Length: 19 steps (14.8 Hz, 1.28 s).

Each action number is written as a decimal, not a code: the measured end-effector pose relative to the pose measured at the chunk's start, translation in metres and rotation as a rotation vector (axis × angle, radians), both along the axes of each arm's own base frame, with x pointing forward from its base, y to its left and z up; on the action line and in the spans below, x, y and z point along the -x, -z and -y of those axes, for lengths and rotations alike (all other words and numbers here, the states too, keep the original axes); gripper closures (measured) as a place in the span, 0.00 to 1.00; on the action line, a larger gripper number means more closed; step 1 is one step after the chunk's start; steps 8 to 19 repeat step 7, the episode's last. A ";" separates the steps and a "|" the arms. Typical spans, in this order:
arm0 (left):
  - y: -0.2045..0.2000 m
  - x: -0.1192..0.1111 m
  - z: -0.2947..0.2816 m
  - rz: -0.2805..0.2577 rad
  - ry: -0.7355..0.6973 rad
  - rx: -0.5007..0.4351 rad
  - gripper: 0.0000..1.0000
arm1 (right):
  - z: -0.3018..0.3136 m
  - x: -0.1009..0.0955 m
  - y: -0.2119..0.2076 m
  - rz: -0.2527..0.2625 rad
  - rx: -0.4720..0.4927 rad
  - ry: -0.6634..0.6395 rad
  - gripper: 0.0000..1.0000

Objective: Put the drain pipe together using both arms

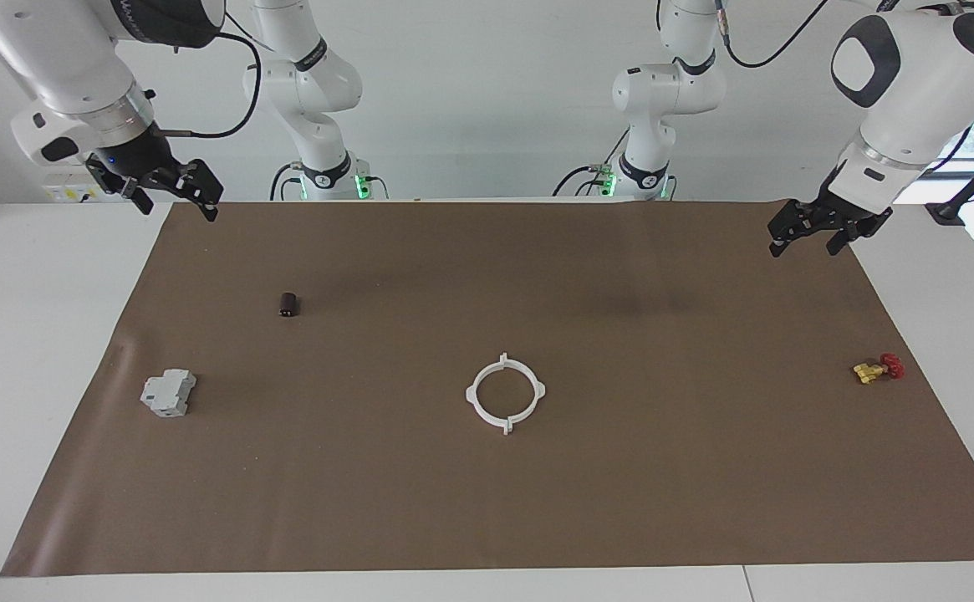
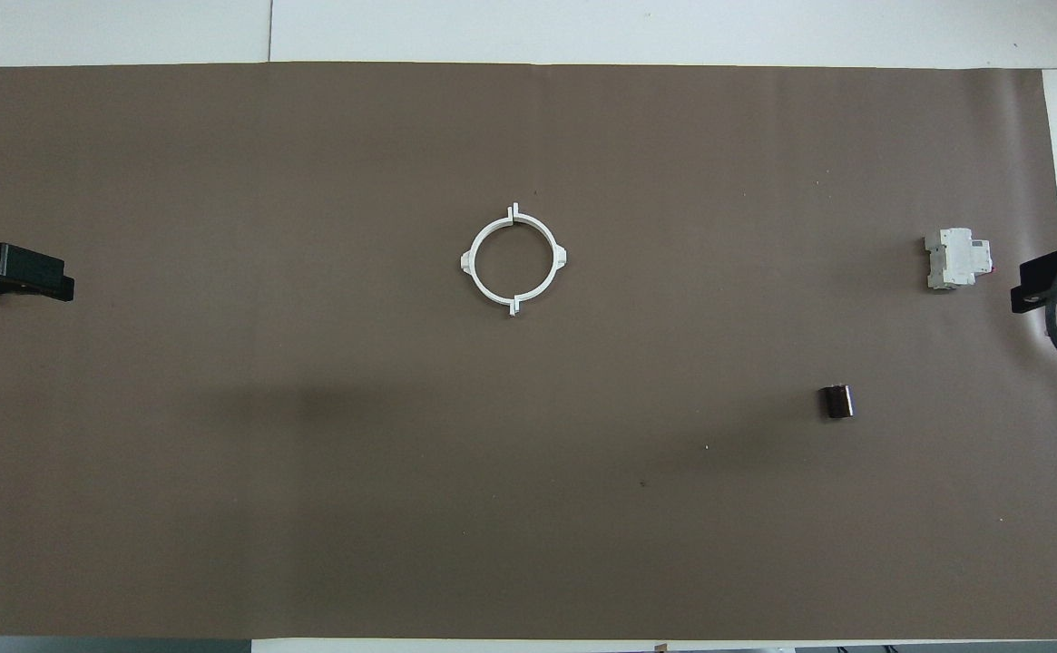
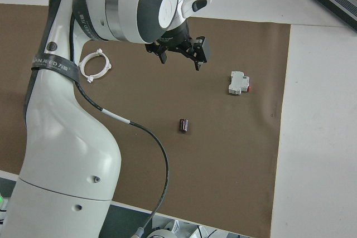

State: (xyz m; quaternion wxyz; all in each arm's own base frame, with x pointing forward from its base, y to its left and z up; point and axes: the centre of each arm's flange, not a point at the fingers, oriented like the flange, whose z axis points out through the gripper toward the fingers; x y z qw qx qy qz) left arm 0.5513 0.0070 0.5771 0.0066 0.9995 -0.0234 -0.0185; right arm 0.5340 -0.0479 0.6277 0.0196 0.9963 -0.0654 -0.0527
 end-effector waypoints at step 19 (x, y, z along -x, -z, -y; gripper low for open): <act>-0.005 0.004 0.000 0.003 0.000 0.000 0.00 | 0.000 0.000 0.000 0.000 0.000 0.000 0.00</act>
